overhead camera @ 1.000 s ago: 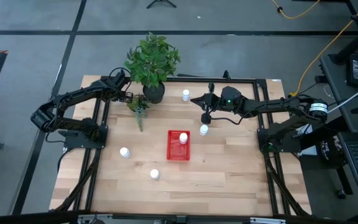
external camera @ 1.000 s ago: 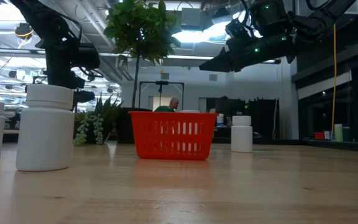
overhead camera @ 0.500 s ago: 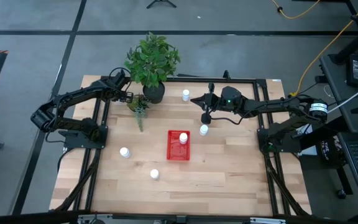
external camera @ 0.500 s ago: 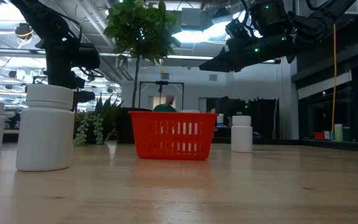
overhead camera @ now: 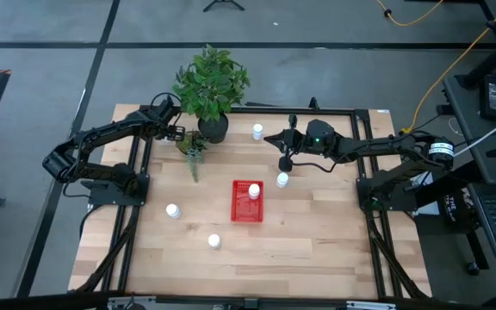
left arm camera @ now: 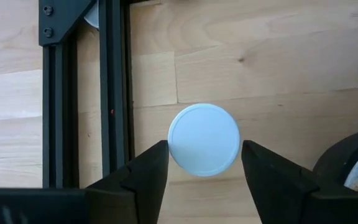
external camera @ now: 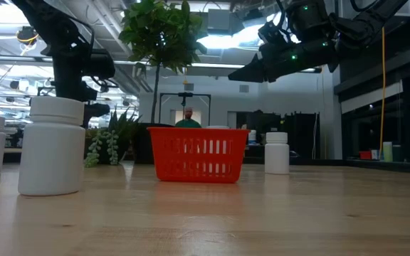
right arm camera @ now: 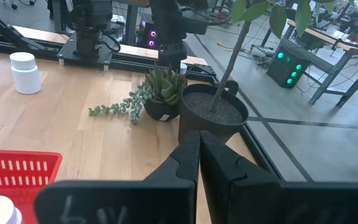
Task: Pick and place pill bottles into a basket
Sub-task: Put the white medicine bottle into the red bin
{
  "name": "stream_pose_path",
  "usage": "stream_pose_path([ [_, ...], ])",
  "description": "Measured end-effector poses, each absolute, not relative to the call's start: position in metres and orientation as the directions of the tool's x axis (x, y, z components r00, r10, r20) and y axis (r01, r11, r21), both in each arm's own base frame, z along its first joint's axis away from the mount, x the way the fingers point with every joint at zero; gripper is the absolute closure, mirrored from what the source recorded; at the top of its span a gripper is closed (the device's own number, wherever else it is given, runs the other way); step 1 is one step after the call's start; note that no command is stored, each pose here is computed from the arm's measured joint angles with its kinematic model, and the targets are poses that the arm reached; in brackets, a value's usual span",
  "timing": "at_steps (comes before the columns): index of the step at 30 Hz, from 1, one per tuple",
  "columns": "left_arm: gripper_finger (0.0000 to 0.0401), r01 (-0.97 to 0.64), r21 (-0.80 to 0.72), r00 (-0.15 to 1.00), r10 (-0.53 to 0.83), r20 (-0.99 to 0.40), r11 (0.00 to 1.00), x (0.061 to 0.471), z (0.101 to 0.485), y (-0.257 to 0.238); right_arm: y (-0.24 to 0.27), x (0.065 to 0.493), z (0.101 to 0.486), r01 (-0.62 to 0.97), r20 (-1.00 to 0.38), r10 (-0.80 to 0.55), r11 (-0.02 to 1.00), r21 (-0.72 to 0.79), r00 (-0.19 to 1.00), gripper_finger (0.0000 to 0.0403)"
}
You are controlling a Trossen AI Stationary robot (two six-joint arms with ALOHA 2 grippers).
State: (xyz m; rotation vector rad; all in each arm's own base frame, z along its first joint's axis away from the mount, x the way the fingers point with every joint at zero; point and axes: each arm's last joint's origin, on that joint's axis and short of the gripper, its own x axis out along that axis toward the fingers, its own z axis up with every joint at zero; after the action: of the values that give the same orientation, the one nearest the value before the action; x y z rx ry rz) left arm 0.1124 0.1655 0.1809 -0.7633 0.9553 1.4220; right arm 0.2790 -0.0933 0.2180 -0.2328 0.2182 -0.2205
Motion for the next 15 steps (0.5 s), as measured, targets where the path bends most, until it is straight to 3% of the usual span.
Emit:
stream_pose_path([
  [15, 0.0208, -0.994, 0.109, -0.09, 0.473, -0.876, 0.013, 0.1124, 0.179, 0.1661, -0.0934, 0.279, 0.218, 0.19, -0.187, -0.24, 0.949, -0.251, 0.952, 0.0386],
])
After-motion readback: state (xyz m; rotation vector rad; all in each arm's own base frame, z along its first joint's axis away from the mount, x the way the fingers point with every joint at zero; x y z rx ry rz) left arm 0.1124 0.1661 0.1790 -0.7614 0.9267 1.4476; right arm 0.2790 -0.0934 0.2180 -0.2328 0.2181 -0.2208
